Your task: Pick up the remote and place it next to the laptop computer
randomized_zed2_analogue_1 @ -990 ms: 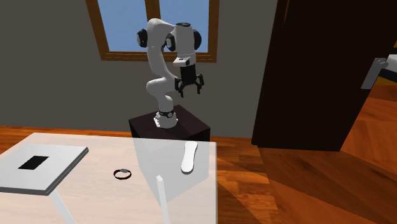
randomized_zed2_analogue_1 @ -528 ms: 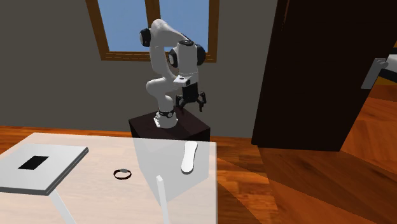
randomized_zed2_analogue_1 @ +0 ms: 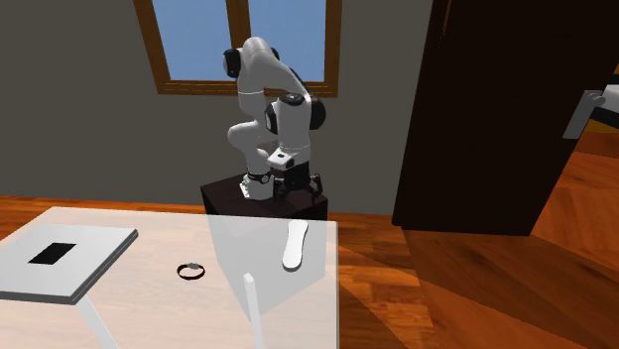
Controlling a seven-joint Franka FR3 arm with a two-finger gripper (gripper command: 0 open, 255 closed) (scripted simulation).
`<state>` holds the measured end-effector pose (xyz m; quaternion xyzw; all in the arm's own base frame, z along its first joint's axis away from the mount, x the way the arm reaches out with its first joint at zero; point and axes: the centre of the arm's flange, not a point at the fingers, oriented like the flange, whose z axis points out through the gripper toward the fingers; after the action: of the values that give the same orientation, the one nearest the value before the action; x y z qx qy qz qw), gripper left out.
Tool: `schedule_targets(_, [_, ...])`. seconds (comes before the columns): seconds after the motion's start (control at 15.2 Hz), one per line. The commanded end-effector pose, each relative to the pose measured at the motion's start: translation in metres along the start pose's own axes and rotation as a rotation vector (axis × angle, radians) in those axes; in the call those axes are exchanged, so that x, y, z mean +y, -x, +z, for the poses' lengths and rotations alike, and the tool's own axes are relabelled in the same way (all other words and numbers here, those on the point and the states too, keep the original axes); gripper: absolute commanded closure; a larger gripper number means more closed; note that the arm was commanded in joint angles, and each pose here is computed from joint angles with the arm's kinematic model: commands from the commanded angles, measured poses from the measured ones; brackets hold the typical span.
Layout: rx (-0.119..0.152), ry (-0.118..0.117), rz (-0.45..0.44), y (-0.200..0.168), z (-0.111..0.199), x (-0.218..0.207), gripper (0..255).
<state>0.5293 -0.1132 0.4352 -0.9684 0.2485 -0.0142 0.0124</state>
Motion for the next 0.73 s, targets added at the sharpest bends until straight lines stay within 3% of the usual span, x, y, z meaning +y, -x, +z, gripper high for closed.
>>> schedule_targets(0.0, [-0.009,0.005,0.037,-0.021,0.021,0.007,0])
schedule_targets(0.26, [-0.025,0.014,0.109,-0.058,0.059,0.018,0])
schedule_targets(0.66, [-0.027,0.014,0.115,-0.06,0.089,0.019,0])
